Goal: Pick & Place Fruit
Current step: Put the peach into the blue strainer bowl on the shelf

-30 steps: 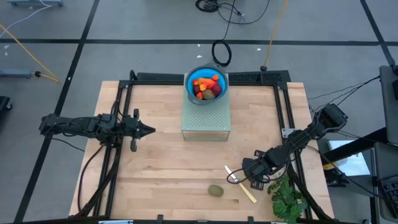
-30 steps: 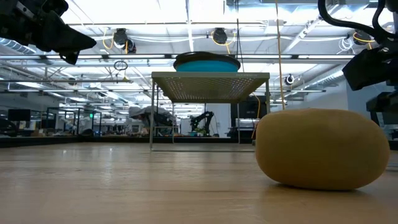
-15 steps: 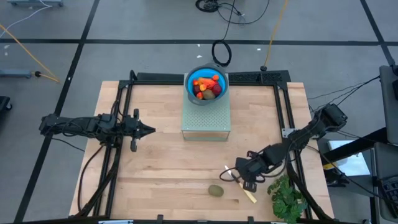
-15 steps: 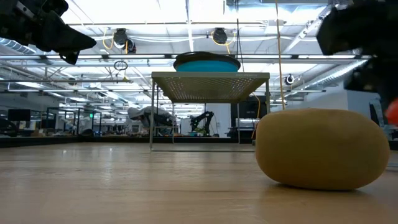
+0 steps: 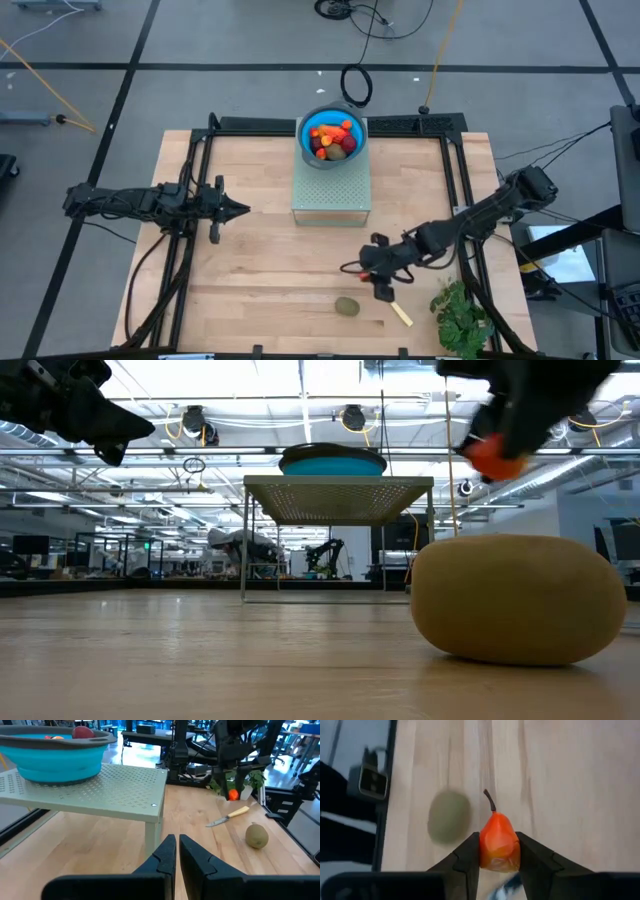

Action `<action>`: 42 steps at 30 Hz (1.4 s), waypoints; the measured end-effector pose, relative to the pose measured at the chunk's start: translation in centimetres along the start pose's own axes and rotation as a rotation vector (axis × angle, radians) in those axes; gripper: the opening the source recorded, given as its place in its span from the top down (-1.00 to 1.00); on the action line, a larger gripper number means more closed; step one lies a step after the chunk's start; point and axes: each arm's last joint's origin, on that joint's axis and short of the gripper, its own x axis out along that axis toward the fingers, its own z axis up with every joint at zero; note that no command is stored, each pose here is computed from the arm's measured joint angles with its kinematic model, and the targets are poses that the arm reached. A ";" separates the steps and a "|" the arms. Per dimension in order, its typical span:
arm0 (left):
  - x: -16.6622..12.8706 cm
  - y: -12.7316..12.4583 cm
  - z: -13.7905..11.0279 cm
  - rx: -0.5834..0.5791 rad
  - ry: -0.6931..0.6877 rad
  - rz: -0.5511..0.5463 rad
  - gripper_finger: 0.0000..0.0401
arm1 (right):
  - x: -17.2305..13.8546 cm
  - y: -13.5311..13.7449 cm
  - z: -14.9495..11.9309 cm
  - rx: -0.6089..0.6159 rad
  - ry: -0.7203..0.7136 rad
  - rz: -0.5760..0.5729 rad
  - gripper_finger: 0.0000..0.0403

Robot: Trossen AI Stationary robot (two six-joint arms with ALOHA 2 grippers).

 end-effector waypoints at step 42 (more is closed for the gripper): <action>0.0 0.0 0.0 -0.003 0.001 -0.001 0.89 | -3.7 -5.0 9.9 -1.020 -0.776 -0.431 0.45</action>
